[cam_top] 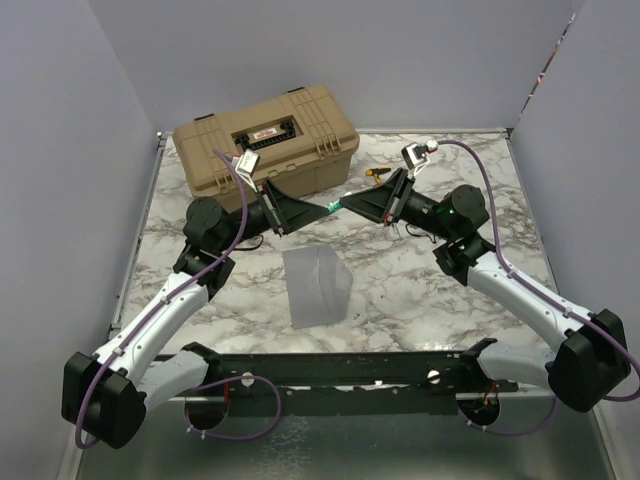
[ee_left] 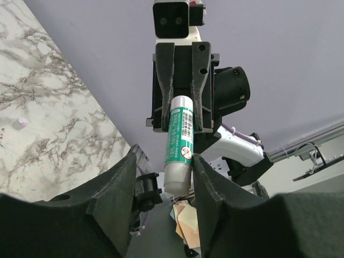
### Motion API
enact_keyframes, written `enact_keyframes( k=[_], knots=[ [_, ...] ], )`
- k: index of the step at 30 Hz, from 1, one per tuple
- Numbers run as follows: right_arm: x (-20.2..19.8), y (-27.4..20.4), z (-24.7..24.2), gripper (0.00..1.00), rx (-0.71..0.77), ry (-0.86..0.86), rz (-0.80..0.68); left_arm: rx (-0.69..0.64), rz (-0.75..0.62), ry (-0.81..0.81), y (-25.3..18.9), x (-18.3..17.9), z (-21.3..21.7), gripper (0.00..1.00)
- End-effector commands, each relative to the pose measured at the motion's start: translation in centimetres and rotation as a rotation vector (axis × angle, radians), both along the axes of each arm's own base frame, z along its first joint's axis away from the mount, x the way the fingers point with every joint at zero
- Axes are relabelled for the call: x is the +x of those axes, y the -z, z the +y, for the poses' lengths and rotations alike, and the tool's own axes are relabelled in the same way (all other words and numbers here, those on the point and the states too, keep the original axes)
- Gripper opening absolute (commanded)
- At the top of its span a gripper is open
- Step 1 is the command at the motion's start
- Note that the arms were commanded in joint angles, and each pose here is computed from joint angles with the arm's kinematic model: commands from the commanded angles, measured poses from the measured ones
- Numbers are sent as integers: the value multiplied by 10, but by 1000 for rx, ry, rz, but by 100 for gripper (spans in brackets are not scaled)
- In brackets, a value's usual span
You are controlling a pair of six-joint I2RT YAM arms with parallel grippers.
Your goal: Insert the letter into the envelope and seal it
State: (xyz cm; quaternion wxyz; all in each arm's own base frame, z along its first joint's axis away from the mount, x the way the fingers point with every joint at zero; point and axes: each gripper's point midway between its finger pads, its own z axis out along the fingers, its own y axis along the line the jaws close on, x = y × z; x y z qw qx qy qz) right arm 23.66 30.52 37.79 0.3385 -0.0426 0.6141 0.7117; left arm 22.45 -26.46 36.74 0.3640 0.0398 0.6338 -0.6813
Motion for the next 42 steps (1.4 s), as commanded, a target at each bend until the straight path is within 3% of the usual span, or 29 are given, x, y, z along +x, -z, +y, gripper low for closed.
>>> enact_keyframes(
  k=[1,9,15,17,21,26,36,39,42],
  knots=[
    [-1,0,1,0,8,-21,-30,4,18,33,7,-1,-3,45],
    [4,8,3,0,-14,-5,-24,5,18,26,7,1,-3,30],
    [7,14,4,2,-51,0,-21,11,2,16,8,2,-3,1],
    [7,19,6,10,-88,-9,-14,17,-5,14,9,2,-3,0],
    [-1,17,10,36,-115,-49,-18,38,-49,27,7,2,-5,0],
    [-8,15,12,44,-131,-87,-14,73,-73,25,11,8,-7,0],
    [-21,10,18,43,-97,-167,-30,99,-75,58,20,11,-13,0],
    [-24,8,19,35,-89,-185,-33,101,-82,63,19,10,-13,0],
    [-23,6,18,20,-85,-166,-33,101,-78,65,20,10,-13,0]
  ],
)
